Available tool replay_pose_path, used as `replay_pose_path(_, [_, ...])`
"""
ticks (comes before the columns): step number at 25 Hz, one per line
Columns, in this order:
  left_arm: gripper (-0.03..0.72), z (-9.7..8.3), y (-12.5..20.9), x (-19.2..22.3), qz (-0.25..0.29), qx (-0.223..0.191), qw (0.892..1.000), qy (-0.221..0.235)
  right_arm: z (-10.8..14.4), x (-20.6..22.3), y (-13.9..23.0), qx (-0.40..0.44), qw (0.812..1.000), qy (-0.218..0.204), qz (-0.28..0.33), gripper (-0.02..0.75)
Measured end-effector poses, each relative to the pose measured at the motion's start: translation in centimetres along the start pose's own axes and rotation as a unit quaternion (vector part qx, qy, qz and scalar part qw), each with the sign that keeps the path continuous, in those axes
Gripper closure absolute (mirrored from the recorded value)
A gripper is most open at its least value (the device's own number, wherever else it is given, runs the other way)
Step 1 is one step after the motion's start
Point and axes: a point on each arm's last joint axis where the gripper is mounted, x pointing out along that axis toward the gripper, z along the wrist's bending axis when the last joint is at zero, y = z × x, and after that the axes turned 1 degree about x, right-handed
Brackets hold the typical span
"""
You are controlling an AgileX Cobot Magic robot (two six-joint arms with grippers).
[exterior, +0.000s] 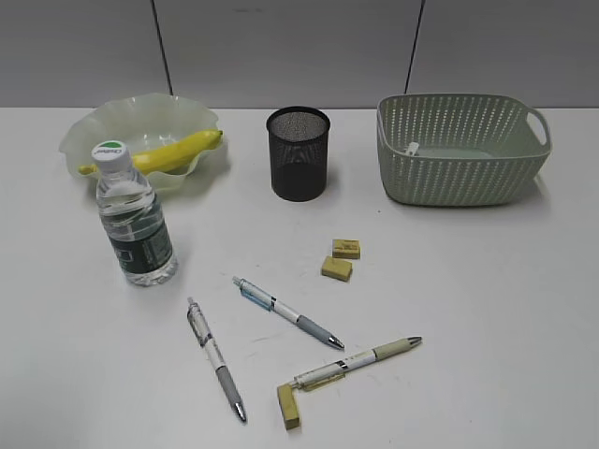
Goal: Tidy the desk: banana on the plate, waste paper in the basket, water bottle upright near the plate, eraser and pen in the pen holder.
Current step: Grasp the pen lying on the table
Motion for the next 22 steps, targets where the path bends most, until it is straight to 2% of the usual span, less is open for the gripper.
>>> replay_pose_path(5, [0.115,0.0,3.2,-1.5,-0.028,-0.005,1.0,0.003,0.0,0.0,0.0,0.0,1.0,0.0,0.0,0.155])
replay_pose_path(12, [0.118,0.2,6.5,-4.0,-0.126,-0.012,0.992,0.002,0.0,0.0,0.0,0.0,1.0,-0.001,0.0,0.155])
replay_pose_path(18, [0.118,0.2,6.8,-4.4,-0.149,-0.012,0.989,0.002,0.0,0.4,-0.4,0.002,1.0,-0.002,0.008,0.155])
replay_pose_path(22, [0.118,0.2,6.5,-3.9,-0.172,-0.012,0.985,0.003,-0.3,1.3,-2.9,0.005,1.0,0.003,-0.022,0.155])
